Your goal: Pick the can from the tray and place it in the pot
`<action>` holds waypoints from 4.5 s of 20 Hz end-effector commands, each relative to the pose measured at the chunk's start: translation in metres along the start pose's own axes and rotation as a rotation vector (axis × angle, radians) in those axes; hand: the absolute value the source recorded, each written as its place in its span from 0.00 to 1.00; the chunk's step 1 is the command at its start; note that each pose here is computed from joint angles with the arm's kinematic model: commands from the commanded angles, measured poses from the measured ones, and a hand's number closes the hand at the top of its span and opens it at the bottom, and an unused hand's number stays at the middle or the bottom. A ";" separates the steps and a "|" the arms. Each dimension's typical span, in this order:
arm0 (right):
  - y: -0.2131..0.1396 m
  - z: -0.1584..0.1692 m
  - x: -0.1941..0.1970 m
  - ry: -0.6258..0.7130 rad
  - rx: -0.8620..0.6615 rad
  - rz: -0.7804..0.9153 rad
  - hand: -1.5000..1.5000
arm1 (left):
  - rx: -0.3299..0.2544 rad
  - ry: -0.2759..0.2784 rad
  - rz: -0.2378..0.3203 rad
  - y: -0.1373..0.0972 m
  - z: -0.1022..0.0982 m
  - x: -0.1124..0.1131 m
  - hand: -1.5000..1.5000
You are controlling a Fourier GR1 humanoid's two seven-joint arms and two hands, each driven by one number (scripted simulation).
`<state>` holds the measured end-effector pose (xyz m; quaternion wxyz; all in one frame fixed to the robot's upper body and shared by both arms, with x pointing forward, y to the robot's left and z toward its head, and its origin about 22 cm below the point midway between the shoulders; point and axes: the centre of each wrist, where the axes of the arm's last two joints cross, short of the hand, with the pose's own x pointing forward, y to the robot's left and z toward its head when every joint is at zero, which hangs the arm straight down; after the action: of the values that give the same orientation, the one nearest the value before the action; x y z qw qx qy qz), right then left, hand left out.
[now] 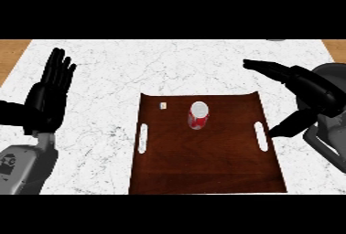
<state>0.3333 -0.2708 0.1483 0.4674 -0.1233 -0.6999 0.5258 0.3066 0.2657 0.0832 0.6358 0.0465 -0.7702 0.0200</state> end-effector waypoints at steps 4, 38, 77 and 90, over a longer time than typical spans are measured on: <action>0.027 -0.029 0.062 0.084 0.141 0.062 0.00 | 0.009 0.000 0.003 -0.004 0.006 -0.010 0.50; 0.150 -0.099 0.034 0.221 0.197 0.108 0.00 | -0.003 0.000 0.000 -0.003 0.005 0.002 0.50; 0.131 -0.169 0.098 0.713 -0.380 0.259 1.00 | -0.033 -0.001 0.005 -0.009 -0.001 -0.005 0.50; 0.035 -0.149 0.119 0.948 -0.968 0.472 1.00 | 0.030 0.015 -0.010 0.006 0.016 -0.015 0.50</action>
<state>0.3784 -0.0678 0.1524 0.5002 -0.6333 -0.5506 0.2138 0.3005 0.2735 0.0725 0.6398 0.0550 -0.7662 0.0246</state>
